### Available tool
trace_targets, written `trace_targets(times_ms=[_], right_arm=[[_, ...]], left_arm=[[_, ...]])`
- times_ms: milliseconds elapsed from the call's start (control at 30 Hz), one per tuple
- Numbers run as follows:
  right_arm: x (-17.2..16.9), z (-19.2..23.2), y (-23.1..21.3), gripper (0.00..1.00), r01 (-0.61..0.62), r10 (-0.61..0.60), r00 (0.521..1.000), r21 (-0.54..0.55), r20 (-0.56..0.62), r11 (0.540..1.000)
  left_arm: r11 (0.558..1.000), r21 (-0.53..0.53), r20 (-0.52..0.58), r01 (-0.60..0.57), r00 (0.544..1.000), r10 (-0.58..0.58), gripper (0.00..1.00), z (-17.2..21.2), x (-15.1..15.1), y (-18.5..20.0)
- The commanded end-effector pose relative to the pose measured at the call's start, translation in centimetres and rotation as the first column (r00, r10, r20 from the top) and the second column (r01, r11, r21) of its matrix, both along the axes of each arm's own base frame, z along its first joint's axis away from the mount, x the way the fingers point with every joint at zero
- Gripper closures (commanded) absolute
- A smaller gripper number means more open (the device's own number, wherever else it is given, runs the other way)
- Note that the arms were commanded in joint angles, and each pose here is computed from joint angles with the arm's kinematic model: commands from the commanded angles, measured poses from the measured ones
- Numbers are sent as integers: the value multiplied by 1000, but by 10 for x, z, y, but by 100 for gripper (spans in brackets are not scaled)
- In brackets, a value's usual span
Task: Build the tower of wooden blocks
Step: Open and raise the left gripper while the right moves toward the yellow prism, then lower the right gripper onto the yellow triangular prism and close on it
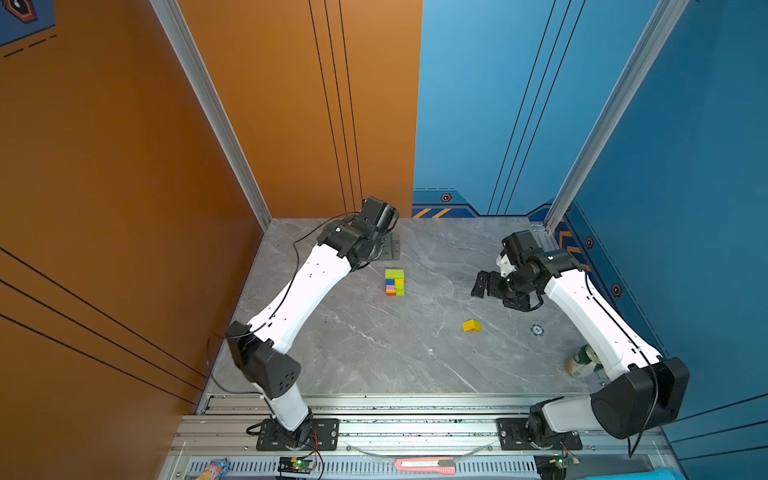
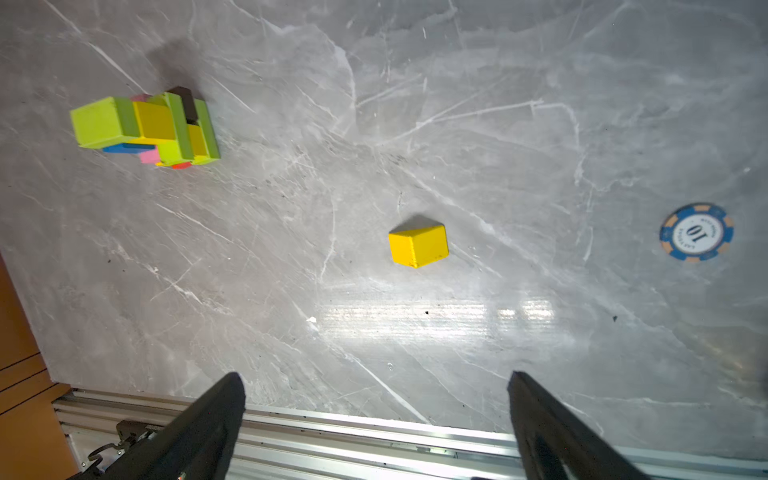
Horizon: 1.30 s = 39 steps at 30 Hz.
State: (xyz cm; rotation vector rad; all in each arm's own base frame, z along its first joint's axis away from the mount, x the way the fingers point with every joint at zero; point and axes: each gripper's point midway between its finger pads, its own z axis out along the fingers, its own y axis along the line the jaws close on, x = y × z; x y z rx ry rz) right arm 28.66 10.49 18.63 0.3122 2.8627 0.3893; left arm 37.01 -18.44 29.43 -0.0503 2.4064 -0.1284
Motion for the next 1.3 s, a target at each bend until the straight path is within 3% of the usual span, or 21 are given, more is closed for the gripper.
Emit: trace_targets(times_ms=[0, 133, 300, 700, 967, 1267], right_arm=[[-3, -9, -6, 0, 67, -67, 998, -24, -1, 997], [-2, -19, 0, 0, 141, -141, 990, -8, 9, 990], [-4, -29, 11, 0, 218, -218, 976, -34, -6, 975], [-8, -48, 28, 11, 430, -432, 902, -70, -13, 900], [-9, -71, 27, 25, 574, -580, 814, -106, -25, 812], [-1, -106, 19, 27, 647, -654, 752, -101, -77, 756]], left_arm=[[1000, 13, 20, -21, 1000, 21, 3, -13, -17, 17], [999, -52, 41, -3, 999, 5, 0, -23, -43, 35], [987, -158, -11, 22, 1000, -24, 2, -41, -74, 49], [969, -235, -32, 71, 996, -81, 2, -70, -131, 62], [949, -284, -47, 137, 987, -157, 2, -77, -149, 55], [952, -263, -68, 157, 981, -180, 2, -74, -137, 49]])
